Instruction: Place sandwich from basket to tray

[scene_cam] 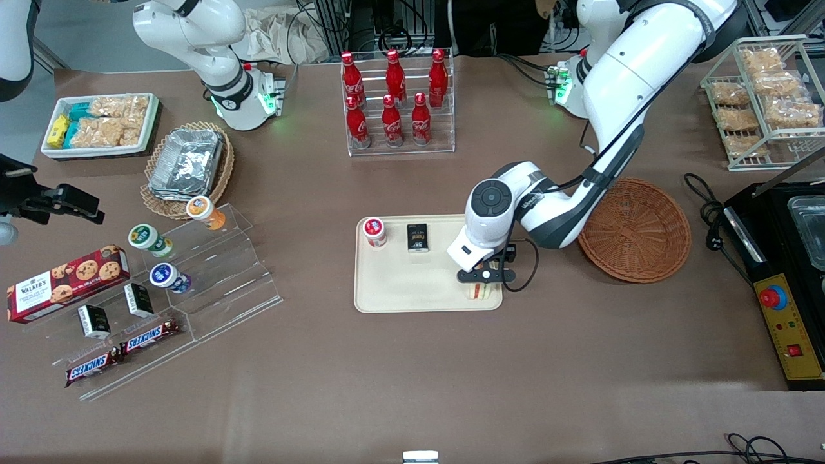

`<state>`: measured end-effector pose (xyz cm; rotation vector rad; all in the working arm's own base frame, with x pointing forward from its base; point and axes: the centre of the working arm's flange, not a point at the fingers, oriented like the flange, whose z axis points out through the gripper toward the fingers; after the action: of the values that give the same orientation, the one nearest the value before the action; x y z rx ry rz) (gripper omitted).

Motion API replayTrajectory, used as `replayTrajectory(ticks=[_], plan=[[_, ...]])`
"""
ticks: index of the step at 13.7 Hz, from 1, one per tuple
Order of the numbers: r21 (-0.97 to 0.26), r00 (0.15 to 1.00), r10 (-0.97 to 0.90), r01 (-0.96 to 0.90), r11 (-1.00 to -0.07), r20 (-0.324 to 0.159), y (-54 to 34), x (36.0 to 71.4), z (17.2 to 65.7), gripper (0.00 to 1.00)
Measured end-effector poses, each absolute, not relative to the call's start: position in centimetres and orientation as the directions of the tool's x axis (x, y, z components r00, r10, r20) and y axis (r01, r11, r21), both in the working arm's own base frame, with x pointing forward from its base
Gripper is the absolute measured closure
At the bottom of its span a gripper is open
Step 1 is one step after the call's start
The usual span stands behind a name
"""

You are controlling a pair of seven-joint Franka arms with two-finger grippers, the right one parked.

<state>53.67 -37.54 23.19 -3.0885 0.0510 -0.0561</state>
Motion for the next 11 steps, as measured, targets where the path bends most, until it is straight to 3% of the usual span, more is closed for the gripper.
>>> replayTrajectory(ticks=[1,5,8,11], plan=[[-0.049,0.999,-0.021,-0.019,-0.999,0.04,-37.5,53.9,23.4,0.01],[-0.002,0.99,0.111,0.112,-0.994,0.087,-37.0,56.4,27.2,0.0],[0.032,0.962,0.258,0.256,-0.966,0.093,-33.4,58.5,35.8,0.0],[0.006,0.925,0.362,0.364,-0.931,0.111,-28.6,57.6,46.1,0.0]])
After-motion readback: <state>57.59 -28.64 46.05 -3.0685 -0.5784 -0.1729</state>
